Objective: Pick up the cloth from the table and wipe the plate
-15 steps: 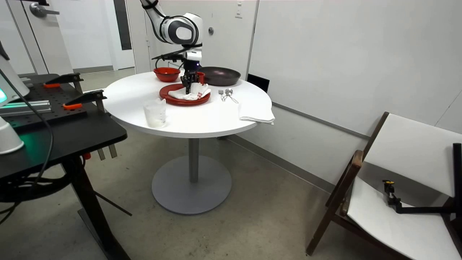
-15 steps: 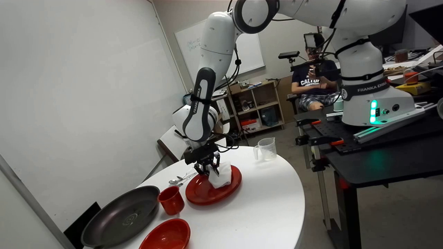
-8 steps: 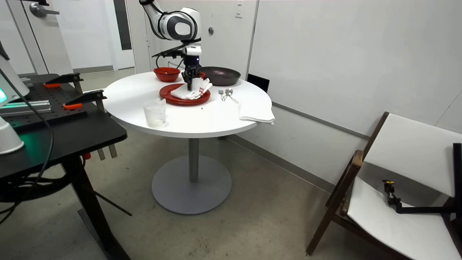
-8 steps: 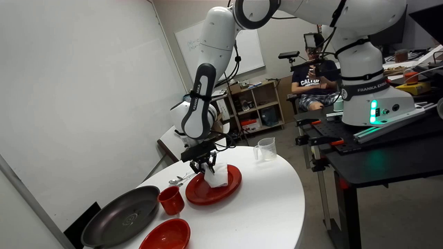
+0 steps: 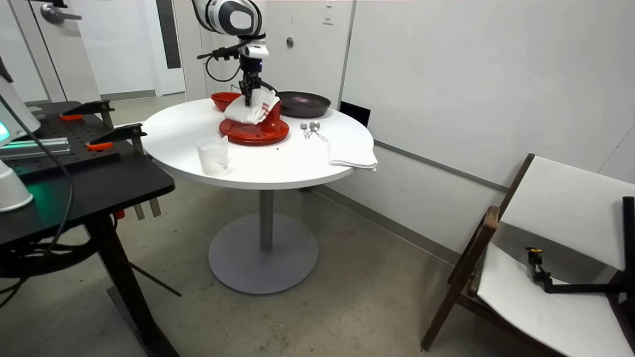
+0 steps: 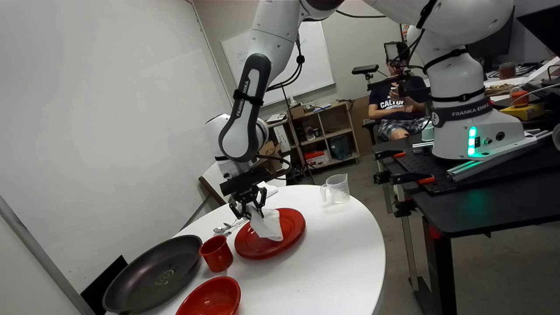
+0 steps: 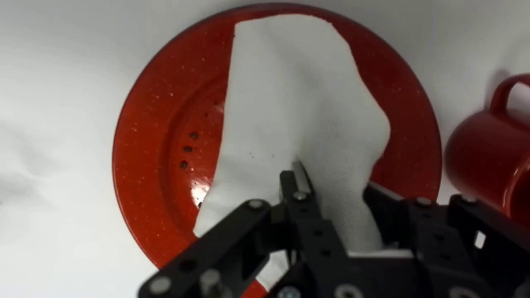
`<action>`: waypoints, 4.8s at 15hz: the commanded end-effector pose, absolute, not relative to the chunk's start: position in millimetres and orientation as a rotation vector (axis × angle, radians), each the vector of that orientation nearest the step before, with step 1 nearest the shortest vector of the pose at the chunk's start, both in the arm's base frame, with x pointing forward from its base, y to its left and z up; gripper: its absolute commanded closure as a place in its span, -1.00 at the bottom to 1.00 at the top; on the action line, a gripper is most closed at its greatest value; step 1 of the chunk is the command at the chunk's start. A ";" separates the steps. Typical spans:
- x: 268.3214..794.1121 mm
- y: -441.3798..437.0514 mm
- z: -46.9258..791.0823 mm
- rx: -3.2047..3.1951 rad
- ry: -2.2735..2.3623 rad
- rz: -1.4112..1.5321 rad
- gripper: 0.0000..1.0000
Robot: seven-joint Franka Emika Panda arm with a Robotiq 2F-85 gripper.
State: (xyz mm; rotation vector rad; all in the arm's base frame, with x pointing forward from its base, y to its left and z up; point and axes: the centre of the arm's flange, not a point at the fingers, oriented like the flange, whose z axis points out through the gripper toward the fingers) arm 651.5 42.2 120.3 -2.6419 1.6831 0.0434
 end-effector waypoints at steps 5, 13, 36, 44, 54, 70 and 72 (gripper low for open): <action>625.7 82.7 126.3 -2.814 1.358 0.183 0.88; 597.8 153.0 100.3 -3.066 0.809 0.337 0.88; 551.4 219.2 46.4 -2.960 0.011 0.438 0.89; 556.9 218.0 22.2 -2.941 0.133 0.359 0.85; 564.0 209.7 67.1 -3.063 0.105 0.436 -0.94; 628.4 38.5 173.5 -2.994 1.045 0.073 -1.00; 635.5 38.2 168.5 -3.027 0.965 0.091 -1.00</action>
